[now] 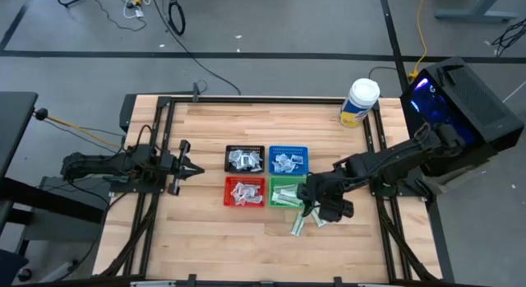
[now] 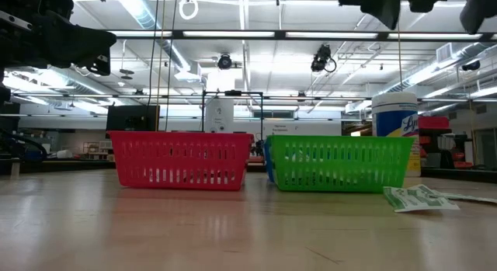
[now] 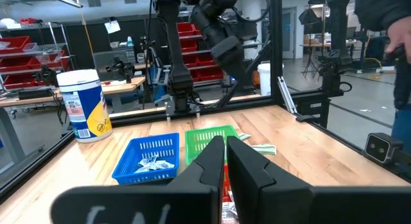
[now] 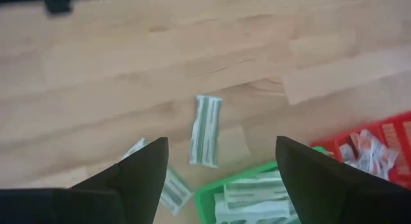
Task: Pick & Place First Aid Supplies
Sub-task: Put the right green bandage pack into the green bin
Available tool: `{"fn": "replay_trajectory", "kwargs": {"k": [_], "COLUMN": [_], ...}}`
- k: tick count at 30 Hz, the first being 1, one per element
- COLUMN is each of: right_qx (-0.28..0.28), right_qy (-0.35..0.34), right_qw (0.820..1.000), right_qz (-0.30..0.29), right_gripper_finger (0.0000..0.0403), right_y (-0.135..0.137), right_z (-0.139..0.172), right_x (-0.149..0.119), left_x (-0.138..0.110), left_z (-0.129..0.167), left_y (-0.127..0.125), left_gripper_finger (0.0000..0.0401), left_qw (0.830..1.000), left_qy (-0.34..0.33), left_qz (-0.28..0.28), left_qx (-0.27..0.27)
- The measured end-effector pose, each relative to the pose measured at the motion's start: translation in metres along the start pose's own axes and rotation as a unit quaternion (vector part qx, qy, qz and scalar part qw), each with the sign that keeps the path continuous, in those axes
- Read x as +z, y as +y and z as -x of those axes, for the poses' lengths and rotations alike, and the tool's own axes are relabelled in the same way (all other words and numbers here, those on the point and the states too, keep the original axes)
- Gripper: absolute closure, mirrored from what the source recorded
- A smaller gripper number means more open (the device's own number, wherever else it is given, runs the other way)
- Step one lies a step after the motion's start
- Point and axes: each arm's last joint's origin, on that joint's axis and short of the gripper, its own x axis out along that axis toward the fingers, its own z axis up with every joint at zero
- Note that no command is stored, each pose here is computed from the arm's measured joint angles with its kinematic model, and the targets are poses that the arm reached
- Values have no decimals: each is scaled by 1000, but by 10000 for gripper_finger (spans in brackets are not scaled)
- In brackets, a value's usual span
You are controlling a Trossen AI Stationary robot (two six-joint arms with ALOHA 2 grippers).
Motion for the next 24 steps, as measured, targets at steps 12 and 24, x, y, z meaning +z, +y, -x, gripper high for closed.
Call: {"fn": "replay_trajectory", "kwargs": {"k": [12, 24], "right_qx": [25, 96], "right_qy": [16, 69], "right_qw": [985, 969], "right_qz": [173, 218], "right_gripper_finger": [113, 113], "right_y": [19, 23], "right_z": [-7, -50], "right_x": [17, 13], "left_x": [0, 0], "left_z": [0, 0], "left_y": [0, 0], "left_gripper_finger": [376, 376], "left_qw": [1000, 1000], "left_qy": [0, 0], "left_qz": [0, 0], "left_qx": [0, 0]}}
